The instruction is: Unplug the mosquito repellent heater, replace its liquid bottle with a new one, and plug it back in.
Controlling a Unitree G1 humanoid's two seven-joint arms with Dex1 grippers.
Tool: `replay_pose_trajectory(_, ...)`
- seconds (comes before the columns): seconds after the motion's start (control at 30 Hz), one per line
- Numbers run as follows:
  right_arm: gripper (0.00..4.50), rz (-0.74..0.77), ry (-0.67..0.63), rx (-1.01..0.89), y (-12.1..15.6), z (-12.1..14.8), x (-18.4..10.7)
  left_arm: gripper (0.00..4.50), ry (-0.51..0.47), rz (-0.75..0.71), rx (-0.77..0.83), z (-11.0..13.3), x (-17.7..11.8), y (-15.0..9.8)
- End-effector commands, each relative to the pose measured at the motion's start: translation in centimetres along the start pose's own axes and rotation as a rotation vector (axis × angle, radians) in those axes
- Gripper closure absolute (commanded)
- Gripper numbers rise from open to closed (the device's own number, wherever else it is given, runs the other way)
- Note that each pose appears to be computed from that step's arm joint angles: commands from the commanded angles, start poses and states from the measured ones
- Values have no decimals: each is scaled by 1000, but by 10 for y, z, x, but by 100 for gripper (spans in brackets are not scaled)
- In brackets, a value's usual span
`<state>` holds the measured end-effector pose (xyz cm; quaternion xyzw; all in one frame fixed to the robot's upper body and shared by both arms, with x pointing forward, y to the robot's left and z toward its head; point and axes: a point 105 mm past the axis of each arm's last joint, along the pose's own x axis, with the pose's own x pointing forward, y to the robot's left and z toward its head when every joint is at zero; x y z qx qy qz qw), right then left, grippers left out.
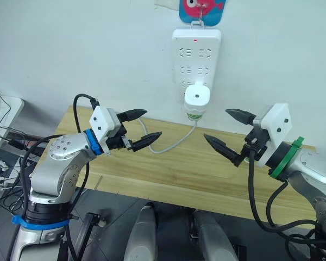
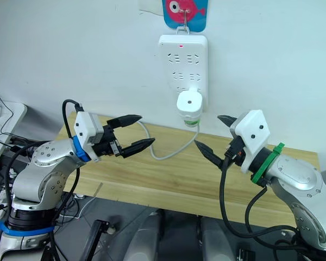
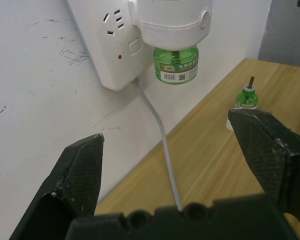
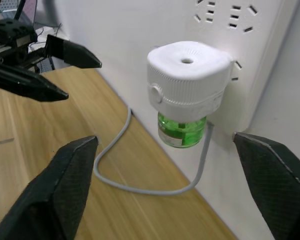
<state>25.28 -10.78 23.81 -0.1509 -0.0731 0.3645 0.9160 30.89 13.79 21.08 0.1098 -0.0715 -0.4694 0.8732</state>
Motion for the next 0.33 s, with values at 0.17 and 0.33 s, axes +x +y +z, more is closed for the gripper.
replay_pose_trajectory(0.17, 5, -14, -52, -23, 7, 13, -2, 0, -35, -8, 48, 14, 3, -3)
replay_pose_trajectory(0.33, 5, -27, -45, -22, 5, 12, -3, 0, -39, -20, 42, 12, 3, -5)
